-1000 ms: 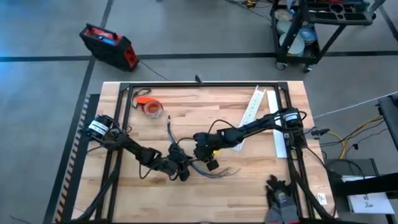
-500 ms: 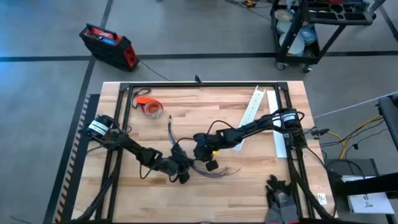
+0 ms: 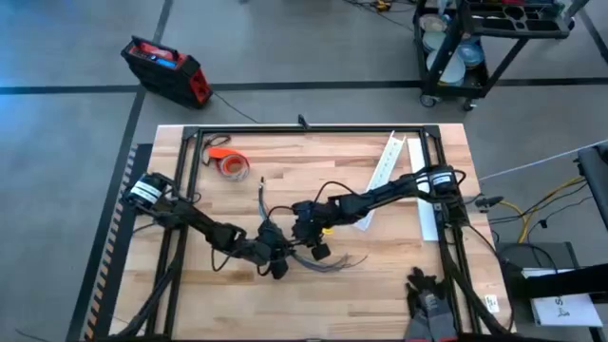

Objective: Ziptie cables
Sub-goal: Wrap the cables together using a black zip tie

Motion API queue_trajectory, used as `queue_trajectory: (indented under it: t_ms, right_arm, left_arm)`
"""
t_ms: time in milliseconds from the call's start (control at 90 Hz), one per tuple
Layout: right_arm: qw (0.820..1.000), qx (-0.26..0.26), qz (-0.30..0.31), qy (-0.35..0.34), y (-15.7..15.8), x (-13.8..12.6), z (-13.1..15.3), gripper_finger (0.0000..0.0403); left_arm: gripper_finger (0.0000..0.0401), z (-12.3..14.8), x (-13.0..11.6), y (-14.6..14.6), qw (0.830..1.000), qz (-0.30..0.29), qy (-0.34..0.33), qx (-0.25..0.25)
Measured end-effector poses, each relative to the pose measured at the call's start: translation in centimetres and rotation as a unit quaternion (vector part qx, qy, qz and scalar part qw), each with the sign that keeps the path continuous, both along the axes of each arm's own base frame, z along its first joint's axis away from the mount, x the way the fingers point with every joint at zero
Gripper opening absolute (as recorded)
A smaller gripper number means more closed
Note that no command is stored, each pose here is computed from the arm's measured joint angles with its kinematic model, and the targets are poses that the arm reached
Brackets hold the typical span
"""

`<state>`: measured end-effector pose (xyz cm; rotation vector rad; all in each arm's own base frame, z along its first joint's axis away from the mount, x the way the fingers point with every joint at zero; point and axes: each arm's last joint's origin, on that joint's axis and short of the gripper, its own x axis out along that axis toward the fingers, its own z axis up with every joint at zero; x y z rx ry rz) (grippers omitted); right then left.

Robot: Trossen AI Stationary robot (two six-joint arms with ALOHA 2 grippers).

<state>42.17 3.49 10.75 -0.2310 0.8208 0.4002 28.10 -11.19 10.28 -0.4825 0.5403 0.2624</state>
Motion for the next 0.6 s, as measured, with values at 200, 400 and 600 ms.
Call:
queue_trajectory:
  t_ms: [200,400,600]
  right_arm:
    - [1.0,-0.002,-0.003,0.006,0.03,-0.09,-0.08,0.0153]
    - [1.0,-0.002,-0.002,0.006,0.02,-0.1,-0.09,0.0146]
    - [1.0,0.0,0.006,0.006,0.02,-0.13,-0.11,0.0128]
  left_arm:
    - [0.0078,-0.13,-0.09,-0.07,1.0,0.014,0.012,-0.014]
    - [0.0074,-0.15,-0.23,-0.31,1.0,0.013,0.014,-0.013]
    - [0.0053,-0.13,-0.23,-0.35,1.0,0.006,0.014,-0.004]
